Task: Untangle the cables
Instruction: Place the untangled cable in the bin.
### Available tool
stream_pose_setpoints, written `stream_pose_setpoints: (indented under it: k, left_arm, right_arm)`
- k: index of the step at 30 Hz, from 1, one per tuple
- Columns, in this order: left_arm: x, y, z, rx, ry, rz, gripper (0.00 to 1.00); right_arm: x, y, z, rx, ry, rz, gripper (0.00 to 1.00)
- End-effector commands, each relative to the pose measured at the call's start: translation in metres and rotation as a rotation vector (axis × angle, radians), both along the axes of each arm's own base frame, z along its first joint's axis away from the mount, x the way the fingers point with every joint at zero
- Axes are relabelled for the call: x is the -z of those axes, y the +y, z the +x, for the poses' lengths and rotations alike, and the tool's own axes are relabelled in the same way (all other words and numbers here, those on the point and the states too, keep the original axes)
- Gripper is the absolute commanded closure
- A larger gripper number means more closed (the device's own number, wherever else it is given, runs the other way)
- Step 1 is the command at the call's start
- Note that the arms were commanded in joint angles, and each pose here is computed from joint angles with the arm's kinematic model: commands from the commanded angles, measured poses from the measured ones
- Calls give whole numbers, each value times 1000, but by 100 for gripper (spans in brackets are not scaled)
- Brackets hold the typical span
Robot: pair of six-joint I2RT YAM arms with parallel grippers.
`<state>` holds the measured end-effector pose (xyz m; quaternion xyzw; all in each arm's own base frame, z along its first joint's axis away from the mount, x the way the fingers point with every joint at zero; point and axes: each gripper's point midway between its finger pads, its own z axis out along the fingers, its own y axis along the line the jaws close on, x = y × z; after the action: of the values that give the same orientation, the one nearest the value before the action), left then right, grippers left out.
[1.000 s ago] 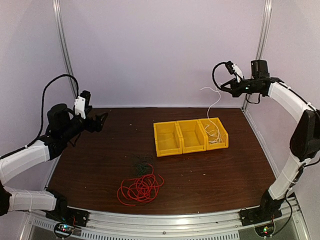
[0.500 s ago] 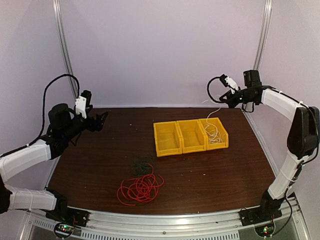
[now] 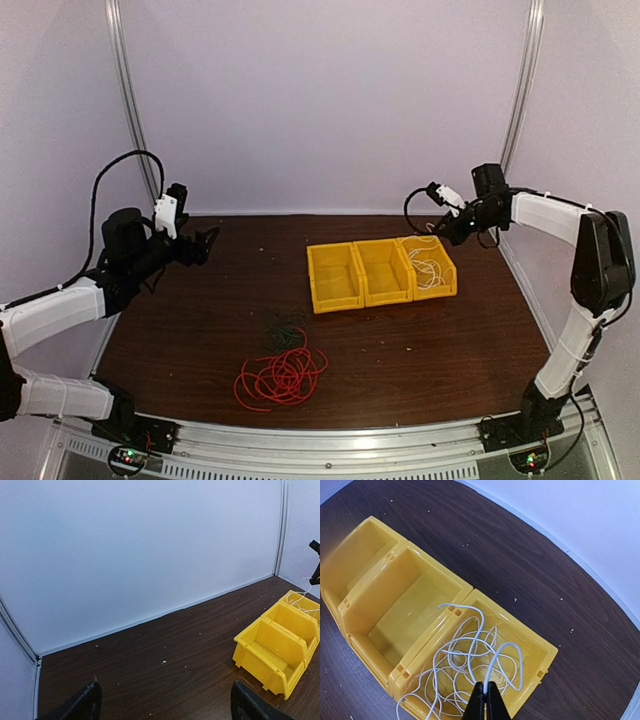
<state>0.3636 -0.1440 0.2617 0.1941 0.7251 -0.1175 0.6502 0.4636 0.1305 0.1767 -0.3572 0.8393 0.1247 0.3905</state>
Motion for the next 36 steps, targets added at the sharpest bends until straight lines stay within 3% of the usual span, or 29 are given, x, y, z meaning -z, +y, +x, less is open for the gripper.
stream_pose_setpoints:
  k: [1,23,36]
  left_arm:
    - [-16,-1,1,9,-48,-15,10]
    - [-16,-4,0,28,-41,-24,10]
    - [-17,-9,-3,60,-41,-31,10]
  right_arm:
    - [35,11,-12,-31,93,-42,100]
    - [114,2,-11,87,283,-171,100]
    - [106,2,-7,157,242,-305,99]
